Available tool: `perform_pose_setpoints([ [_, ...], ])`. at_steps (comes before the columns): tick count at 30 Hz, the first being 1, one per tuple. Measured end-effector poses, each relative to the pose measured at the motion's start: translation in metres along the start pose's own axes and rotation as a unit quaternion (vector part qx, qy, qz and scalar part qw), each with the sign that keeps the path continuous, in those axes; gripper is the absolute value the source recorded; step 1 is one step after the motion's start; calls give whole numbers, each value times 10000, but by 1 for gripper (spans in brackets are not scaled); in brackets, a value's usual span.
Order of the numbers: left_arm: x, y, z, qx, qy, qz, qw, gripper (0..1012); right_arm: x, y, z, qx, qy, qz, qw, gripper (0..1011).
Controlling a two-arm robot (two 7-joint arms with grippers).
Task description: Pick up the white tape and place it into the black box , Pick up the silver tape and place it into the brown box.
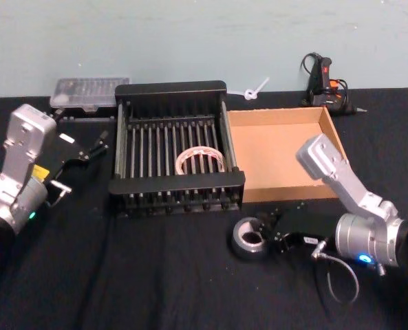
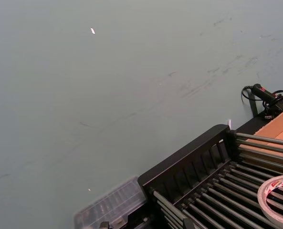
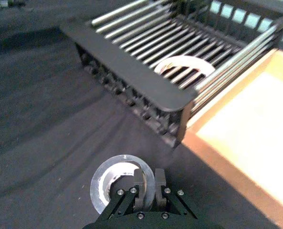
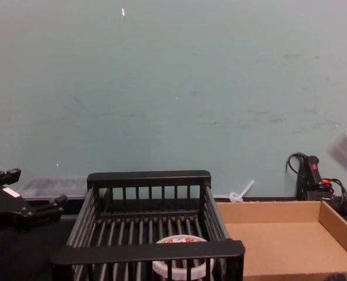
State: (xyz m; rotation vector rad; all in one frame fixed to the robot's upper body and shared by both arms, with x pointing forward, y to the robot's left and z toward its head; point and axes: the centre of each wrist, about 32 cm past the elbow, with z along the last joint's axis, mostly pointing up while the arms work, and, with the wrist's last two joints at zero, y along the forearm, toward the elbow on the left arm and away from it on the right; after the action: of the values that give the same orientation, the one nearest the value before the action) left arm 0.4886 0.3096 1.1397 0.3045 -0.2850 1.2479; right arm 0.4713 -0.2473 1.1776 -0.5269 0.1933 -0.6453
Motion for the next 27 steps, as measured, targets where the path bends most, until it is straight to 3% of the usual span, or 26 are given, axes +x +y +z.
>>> perform_pose_setpoints([
  [7, 0, 0, 0, 0, 0, 0, 10000, 1001, 85, -89, 100, 309, 16, -373, 9988, 148],
  [12, 0, 0, 0, 0, 0, 1, 10000, 1001, 192, -161, 217, 576, 69, -876, 9945, 148],
  [15, 0, 0, 0, 0, 0, 1, 10000, 1001, 214, -168, 237, 615, 73, -993, 9931, 148],
  [19, 1, 0, 0, 0, 0, 1, 10000, 1001, 320, -159, 297, 673, 67, -1483, 9866, 148],
  [27, 0, 0, 0, 0, 0, 0, 10000, 1001, 492, -96, 358, 672, 159, -1952, 9783, 148],
])
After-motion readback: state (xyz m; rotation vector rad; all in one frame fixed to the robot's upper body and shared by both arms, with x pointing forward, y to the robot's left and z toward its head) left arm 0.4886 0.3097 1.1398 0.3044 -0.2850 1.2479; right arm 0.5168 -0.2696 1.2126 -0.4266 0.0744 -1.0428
